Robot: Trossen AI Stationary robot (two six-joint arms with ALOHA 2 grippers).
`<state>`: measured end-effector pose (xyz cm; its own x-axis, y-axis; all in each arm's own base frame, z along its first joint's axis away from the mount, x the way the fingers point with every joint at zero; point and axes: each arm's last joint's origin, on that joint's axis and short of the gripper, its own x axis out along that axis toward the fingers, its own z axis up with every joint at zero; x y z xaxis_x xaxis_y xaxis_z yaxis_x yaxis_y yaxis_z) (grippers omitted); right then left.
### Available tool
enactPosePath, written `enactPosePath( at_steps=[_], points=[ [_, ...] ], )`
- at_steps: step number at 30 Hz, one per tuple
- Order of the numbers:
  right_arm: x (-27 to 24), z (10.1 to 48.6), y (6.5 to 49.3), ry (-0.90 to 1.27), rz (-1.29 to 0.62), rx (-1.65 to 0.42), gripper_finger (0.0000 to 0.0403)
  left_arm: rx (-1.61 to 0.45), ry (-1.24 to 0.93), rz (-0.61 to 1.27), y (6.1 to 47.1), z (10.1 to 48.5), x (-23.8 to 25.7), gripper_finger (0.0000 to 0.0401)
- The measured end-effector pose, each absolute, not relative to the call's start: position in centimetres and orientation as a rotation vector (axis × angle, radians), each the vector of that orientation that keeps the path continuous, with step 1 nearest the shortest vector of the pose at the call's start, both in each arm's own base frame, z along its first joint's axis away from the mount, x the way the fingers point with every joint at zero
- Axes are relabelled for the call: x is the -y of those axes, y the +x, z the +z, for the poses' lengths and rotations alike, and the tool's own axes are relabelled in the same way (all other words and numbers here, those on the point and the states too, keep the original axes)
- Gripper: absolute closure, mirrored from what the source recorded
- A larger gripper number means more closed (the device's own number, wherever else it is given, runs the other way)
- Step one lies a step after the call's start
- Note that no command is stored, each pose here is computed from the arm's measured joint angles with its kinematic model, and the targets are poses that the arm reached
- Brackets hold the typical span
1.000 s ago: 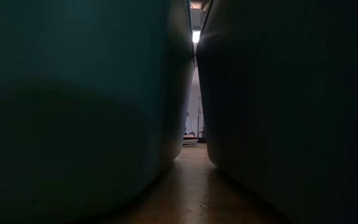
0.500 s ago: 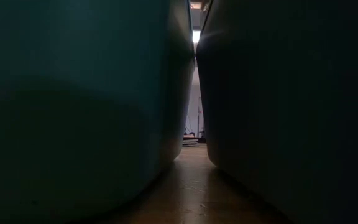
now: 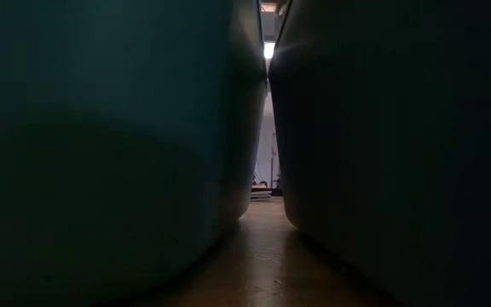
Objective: Pick & Place USB Port
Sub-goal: Put the light blue charger cable into the green bin
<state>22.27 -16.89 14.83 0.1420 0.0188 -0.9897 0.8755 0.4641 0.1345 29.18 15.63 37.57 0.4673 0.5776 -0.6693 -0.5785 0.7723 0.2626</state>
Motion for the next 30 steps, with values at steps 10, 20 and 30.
enactPosePath(
  at_steps=[10,20,30],
  points=[
    [16.0,12.9,21.3,0.959,-0.778,-1.223,0.0172,-0.82,-0.001,0.709,29.2,37.6,-15.6,0.0365],
    [16.7,13.2,21.9,0.916,-0.764,-1.18,0.0332,-0.823,0.005,0.706,29.2,37.6,-15.6,0.0362],
    [16.9,13.4,21.9,0.879,-0.795,-1.169,0.0397,-0.811,-0.03,0.679,29.3,37.5,-15.5,0.0368]
  ],
)
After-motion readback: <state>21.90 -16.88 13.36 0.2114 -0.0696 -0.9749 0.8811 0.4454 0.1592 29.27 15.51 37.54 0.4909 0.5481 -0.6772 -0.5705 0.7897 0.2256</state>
